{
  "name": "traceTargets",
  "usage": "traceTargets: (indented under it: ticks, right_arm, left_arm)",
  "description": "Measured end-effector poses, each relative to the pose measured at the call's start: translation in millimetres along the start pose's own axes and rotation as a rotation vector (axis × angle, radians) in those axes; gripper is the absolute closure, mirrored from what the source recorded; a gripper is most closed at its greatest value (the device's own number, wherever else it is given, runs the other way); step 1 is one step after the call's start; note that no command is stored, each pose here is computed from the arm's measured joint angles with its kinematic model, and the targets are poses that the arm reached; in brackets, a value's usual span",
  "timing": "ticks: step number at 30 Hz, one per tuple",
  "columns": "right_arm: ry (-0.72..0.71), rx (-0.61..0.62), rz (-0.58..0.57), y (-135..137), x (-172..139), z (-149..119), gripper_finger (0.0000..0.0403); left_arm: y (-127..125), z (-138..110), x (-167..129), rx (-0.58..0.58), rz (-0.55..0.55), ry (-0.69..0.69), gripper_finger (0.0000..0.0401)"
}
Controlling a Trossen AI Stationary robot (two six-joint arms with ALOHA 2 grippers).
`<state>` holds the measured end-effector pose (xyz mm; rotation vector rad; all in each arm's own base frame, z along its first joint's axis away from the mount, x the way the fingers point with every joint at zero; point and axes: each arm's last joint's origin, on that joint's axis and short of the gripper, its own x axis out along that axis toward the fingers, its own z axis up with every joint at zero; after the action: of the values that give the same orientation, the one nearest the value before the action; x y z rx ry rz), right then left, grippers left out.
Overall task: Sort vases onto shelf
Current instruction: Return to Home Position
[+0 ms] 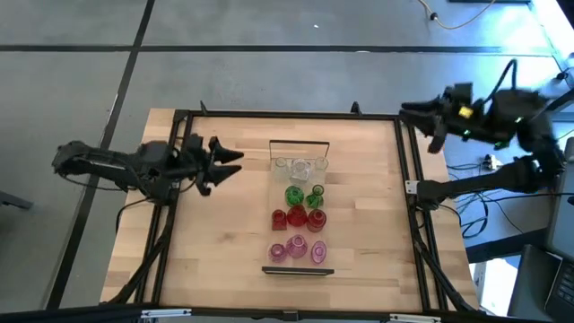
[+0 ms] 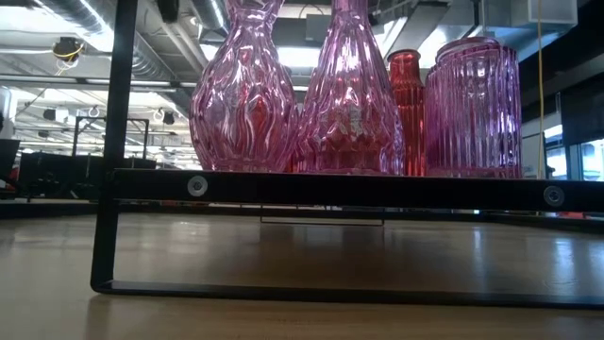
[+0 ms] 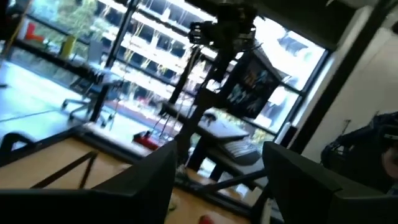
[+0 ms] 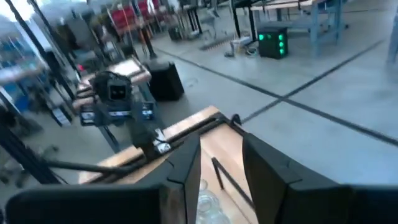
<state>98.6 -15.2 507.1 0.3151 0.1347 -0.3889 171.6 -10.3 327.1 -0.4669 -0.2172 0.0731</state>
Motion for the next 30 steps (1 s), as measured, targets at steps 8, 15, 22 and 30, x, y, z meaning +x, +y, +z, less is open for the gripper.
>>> traceTargets:
  ticks: [8, 15, 22, 30]
  right_arm:
    - [-0.276, 0.199, 0.124, -30, 16, -108, 0.0311]
    - [-0.423, 0.368, 0.147, -62, 4, -177, 0.0344]
    - [-0.401, 0.512, 0.168, -78, 11, -227, 0.0349]
    - [-0.403, 0.599, 0.181, -83, 34, -265, 0.0349]
  left_arm:
    - [34, 12, 2, -0.016, 0.086, -0.009, 0.017]
    - [61, -13, -12, -0.126, 0.182, 0.011, 0.017]
    - [80, -58, -46, -0.264, 0.2, -0.133, 0.017]
    - [92, -95, -74, -0.332, 0.261, -0.207, 0.017]
